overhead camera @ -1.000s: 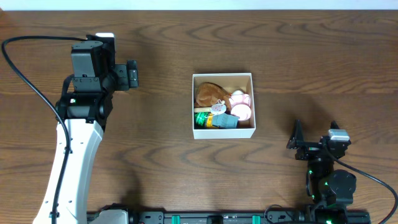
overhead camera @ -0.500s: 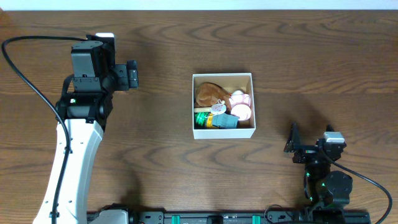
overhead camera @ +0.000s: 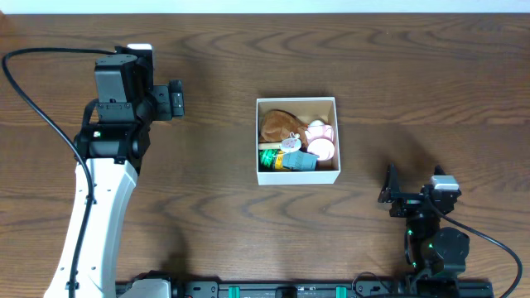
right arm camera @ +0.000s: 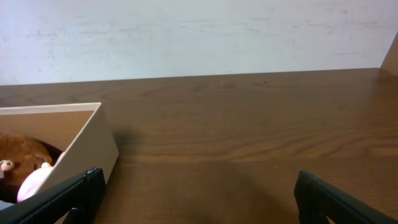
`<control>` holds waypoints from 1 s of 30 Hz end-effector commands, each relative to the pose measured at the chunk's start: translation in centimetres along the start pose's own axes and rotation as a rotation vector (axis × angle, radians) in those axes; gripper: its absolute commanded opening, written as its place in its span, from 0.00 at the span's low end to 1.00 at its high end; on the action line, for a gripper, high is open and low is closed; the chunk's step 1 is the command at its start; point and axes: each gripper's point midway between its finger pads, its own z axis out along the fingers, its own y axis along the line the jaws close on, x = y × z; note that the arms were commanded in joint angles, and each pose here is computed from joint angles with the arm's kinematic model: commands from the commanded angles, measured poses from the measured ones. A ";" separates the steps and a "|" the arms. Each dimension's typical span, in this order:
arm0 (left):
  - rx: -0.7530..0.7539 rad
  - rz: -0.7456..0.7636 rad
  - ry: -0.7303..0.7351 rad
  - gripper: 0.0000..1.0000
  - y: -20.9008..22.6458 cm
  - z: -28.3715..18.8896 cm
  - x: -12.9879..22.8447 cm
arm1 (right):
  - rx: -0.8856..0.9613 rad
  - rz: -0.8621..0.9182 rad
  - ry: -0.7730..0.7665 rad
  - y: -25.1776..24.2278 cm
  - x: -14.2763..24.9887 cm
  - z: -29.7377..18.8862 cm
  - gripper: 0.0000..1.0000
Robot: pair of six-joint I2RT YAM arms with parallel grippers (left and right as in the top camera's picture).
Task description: Pack container
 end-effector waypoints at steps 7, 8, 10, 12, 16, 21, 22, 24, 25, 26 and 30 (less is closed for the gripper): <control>-0.011 -0.009 -0.016 0.98 0.3 -0.4 -0.5 | -0.008 -0.009 0.002 0.1 0.1 0.0 0.99; -0.011 -0.009 -0.016 0.98 0.3 -0.4 -0.5 | -0.008 -0.009 0.002 0.1 0.1 0.0 0.99; -0.011 -0.009 -0.016 0.98 0.3 -0.4 -0.5 | -0.008 -0.009 0.002 0.1 0.1 0.0 0.99; -0.011 -0.009 -0.016 0.98 0.3 -0.4 -0.5 | -0.008 -0.009 0.002 0.1 0.1 0.0 0.99; -0.011 -0.009 -0.016 0.98 0.3 -0.4 -0.5 | -0.008 -0.009 0.002 0.1 0.1 0.0 0.99; -0.011 -0.008 -0.012 0.98 0.3 -0.4 -0.4 | -0.008 -0.009 0.002 0.1 0.1 0.0 0.99; -0.011 -0.008 -0.008 0.98 0.3 -0.4 -0.3 | -0.008 -0.009 0.002 0.1 0.1 0.0 0.99; -0.010 -0.008 -0.005 0.98 0.3 -0.4 -0.2 | -0.008 -0.009 0.002 0.1 0.1 0.0 0.99; -0.010 -0.008 -0.005 0.98 0.3 -0.4 -0.3 | -0.008 -0.009 0.002 0.1 0.1 0.0 0.99; -0.010 -0.008 -0.004 0.98 0.3 -0.4 -0.2 | -0.008 -0.009 0.002 0.1 0.1 0.0 0.99; -0.003 -0.010 -0.028 0.98 0.3 -2.3 -0.5 | -0.008 -0.009 0.002 0.1 0.1 0.0 0.99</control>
